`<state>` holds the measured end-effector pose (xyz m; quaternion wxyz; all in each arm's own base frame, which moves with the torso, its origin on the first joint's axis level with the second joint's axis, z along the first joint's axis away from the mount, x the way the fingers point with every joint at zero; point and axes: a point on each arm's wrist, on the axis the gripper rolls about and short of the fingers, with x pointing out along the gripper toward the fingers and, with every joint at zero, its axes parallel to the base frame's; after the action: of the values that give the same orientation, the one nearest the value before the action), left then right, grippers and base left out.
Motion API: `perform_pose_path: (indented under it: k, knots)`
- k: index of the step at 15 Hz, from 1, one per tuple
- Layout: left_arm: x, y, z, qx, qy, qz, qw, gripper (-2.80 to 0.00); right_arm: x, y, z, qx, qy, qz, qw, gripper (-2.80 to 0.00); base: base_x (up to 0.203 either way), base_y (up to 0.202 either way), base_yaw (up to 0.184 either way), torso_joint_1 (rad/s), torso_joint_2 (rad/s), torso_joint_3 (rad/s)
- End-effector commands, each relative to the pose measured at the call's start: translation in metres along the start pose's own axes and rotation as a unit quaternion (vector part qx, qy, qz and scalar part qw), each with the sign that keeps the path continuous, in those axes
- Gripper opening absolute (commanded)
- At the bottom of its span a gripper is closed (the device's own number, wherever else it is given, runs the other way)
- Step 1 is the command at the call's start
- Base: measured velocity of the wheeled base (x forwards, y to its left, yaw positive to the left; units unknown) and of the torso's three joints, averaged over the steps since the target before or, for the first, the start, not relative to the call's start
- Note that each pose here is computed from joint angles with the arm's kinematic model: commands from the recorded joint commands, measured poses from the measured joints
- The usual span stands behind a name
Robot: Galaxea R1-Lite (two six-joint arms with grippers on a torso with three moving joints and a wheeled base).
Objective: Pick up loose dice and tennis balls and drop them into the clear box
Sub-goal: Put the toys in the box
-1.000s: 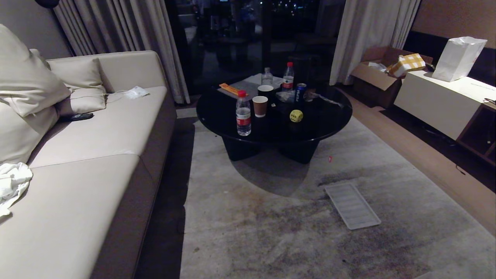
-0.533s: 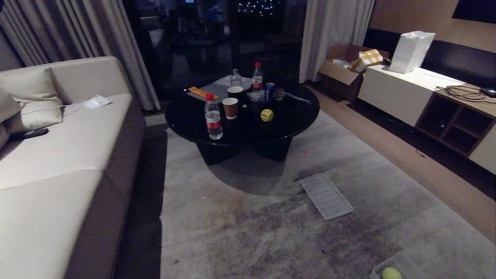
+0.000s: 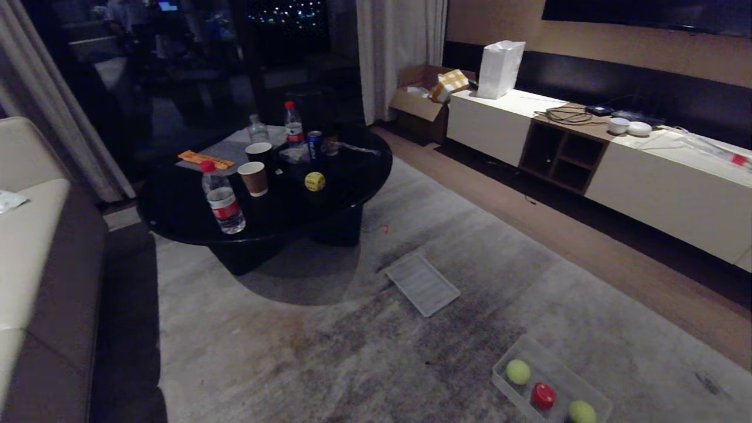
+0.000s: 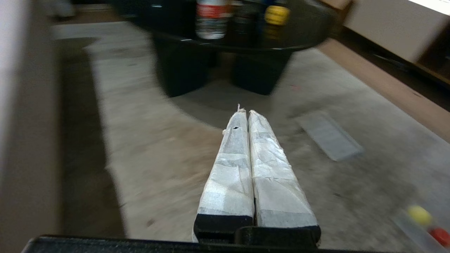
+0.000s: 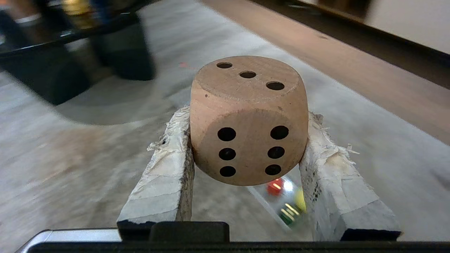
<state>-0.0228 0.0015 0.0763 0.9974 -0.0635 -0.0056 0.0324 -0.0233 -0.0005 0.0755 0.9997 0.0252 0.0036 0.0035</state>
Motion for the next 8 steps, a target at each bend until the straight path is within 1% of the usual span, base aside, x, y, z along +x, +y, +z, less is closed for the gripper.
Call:
perform_pose_path:
  k: [1, 6, 8]
  knots:
    - [0.0002, 0.0001, -0.0004, 0.0, 0.001, 0.0, 1.0, -2.8, 0.0001, 0.0, 0.0, 0.0, 0.001, 0.0, 1.0, -2.8, 0.003, 0.007, -0.164, 0.002, 0.0, 0.001]
    - [0.0002, 0.0001, -0.0004, -0.001, 0.001, 0.0, 1.0, -2.8, 0.0001, 0.0, -0.0001, 0.0, 0.001, 0.0, 1.0, -2.8, 0.002, 0.01, -0.159, 0.003, 0.0, 0.001]
    - [0.0002, 0.0001, -0.0004, 0.0, 0.001, 0.0, 1.0, -2.8, 0.0001, 0.0, 0.0, 0.0, 0.001, 0.0, 1.0, -2.8, 0.0, 0.004, -0.087, 0.007, 0.0, 0.002]
